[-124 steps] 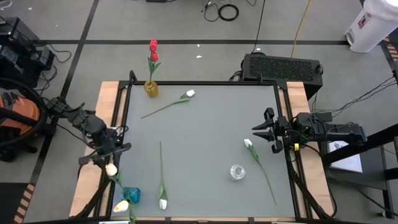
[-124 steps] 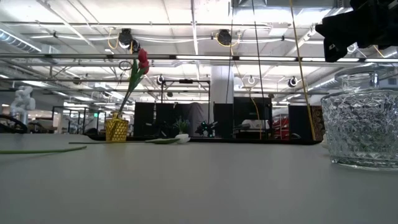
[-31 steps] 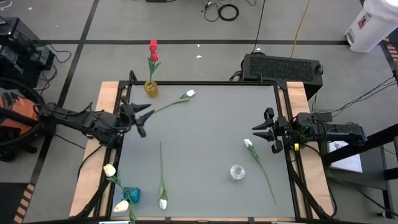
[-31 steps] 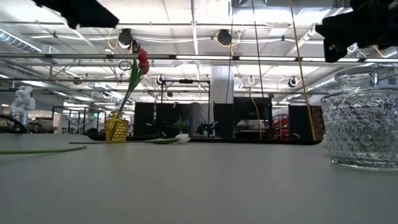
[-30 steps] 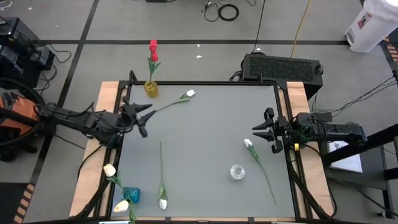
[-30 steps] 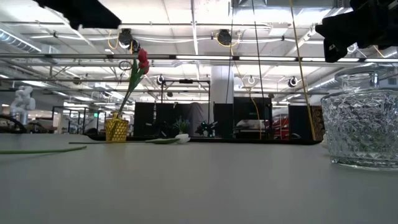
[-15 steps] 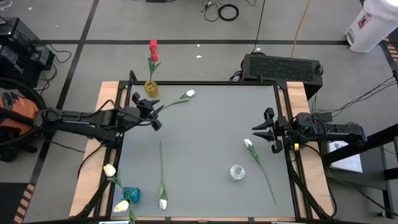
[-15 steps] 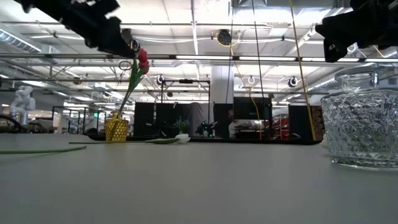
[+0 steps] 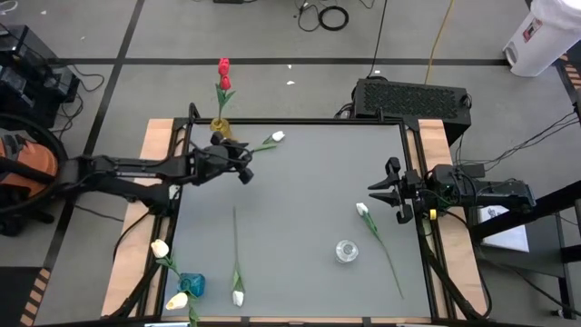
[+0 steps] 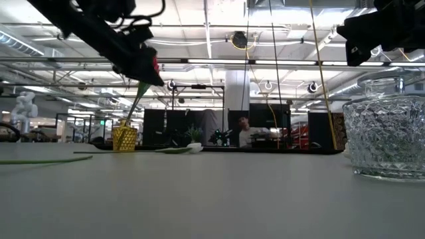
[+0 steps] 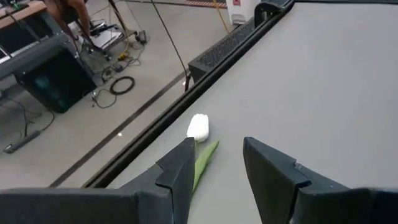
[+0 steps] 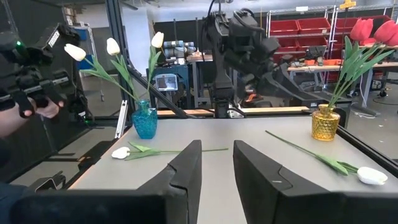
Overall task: Sort flowers into vase by color
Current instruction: Put the top white tulip into the transparent vase
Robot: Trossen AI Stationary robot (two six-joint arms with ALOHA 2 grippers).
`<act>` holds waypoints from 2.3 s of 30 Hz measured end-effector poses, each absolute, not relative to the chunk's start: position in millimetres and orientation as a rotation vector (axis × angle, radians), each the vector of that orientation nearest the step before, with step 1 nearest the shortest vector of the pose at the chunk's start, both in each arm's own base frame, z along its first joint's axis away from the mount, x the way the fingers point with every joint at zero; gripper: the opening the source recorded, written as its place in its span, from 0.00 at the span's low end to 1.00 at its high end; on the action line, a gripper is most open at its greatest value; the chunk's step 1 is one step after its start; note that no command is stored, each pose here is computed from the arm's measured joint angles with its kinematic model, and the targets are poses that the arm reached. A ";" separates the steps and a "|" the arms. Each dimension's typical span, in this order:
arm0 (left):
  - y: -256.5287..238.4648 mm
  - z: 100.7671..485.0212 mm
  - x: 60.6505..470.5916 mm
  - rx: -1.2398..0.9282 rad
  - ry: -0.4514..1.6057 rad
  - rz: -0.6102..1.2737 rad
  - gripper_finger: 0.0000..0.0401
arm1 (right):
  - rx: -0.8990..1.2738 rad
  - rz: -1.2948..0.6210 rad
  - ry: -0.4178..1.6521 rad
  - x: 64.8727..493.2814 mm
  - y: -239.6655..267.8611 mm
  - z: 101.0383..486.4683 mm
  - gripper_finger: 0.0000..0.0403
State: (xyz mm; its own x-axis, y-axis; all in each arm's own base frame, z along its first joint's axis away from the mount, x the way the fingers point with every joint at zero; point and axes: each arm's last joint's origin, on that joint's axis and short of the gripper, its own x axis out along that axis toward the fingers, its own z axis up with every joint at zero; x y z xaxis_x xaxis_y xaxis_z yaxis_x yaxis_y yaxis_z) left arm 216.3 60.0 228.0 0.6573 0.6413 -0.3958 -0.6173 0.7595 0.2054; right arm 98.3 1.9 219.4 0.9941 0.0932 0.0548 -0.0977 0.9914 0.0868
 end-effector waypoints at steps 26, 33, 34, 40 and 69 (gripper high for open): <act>100.1 197.3 212.3 -0.024 0.667 0.753 0.36 | 0.090 0.095 -0.051 98.2 1.8 219.4 0.21; 102.8 196.2 211.2 -0.069 0.671 0.674 0.36 | 0.090 0.095 -0.051 98.3 1.8 219.4 0.21; 102.7 196.5 211.6 -0.074 0.665 0.666 0.36 | 0.090 0.095 -0.051 98.3 1.8 219.4 0.21; 101.5 197.0 213.0 -0.161 0.629 0.640 0.36 | 0.090 0.095 -0.051 98.2 1.8 219.4 0.21; 135.3 170.9 257.1 -0.160 0.988 0.702 0.36 | 0.090 0.095 -0.049 98.4 1.8 218.8 0.21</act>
State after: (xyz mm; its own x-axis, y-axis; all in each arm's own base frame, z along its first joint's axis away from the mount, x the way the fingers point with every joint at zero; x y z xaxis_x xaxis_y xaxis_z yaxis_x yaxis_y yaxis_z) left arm 257.1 135.3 170.9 0.3524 0.4704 -0.8091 -0.6095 0.7714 0.1829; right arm 98.4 1.8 218.8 0.9943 0.0928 0.0532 -0.0972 0.9915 0.0870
